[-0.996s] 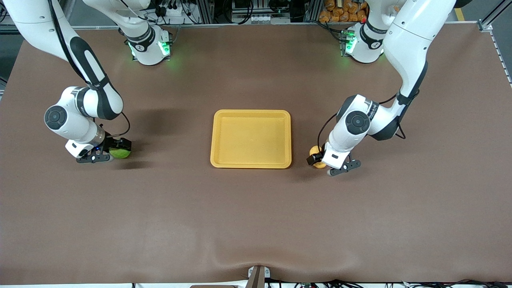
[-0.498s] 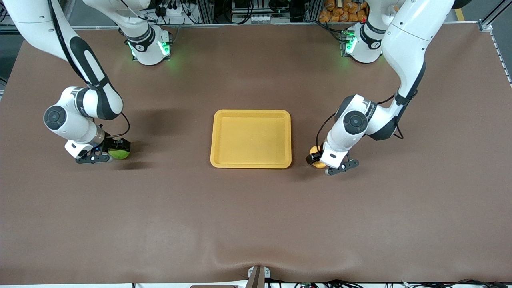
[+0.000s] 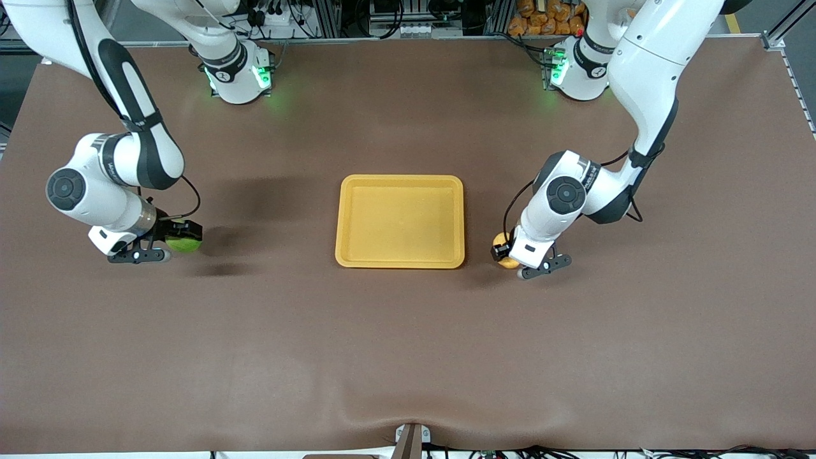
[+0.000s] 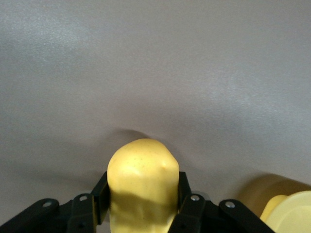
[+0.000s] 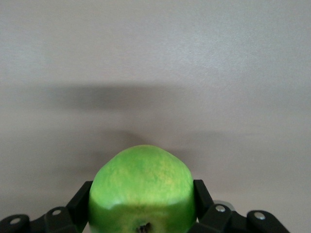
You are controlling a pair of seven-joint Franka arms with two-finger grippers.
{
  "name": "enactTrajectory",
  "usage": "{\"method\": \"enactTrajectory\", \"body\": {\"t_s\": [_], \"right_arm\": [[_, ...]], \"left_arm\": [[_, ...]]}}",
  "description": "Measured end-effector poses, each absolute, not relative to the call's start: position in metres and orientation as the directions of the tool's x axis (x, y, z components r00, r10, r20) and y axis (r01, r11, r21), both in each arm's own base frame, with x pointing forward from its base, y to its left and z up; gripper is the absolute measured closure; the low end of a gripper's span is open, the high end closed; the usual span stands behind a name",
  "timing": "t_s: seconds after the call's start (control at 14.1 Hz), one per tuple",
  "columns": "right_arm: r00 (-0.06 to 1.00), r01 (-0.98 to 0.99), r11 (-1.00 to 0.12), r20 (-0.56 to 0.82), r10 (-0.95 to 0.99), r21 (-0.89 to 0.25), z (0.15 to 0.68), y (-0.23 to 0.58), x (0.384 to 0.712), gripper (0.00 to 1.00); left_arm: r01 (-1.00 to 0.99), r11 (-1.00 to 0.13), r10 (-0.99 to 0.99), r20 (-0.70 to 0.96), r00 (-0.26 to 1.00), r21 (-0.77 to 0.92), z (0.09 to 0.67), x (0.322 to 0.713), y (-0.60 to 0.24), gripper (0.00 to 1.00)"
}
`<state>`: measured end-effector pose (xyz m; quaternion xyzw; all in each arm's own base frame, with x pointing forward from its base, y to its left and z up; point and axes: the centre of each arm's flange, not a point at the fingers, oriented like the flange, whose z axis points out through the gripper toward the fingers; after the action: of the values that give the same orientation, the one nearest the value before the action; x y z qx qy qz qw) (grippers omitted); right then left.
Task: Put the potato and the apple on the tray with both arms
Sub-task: 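Lift the apple with the right gripper while the left gripper lifts the potato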
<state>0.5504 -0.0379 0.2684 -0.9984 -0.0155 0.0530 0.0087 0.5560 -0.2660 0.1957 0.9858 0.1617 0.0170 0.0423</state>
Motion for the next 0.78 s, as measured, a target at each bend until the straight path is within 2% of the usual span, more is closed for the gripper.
{"method": "enactTrajectory", "body": {"t_s": [0.28, 0.57, 0.78], "right_arm": [[0.989, -0.002, -0.999, -0.145, 0.003, -0.032, 0.295, -0.020, 0.557, 0.14], [0.978, -0.082, -0.988, -0.200, -0.055, -0.130, 0.298, -0.007, 0.553, 0.14], [0.969, -0.133, -0.981, -0.228, -0.099, -0.142, 0.305, 0.006, 0.549, 0.14]], "left_arm": [[0.304, -0.947, 0.309, 0.029, 0.951, 0.106, 0.204, 0.557, -0.276, 0.44], [0.281, -0.950, 0.290, 0.051, 0.956, 0.136, 0.226, 0.558, -0.292, 0.44], [0.271, -0.953, 0.280, 0.053, 0.959, 0.135, 0.243, 0.561, -0.301, 0.44]]}}
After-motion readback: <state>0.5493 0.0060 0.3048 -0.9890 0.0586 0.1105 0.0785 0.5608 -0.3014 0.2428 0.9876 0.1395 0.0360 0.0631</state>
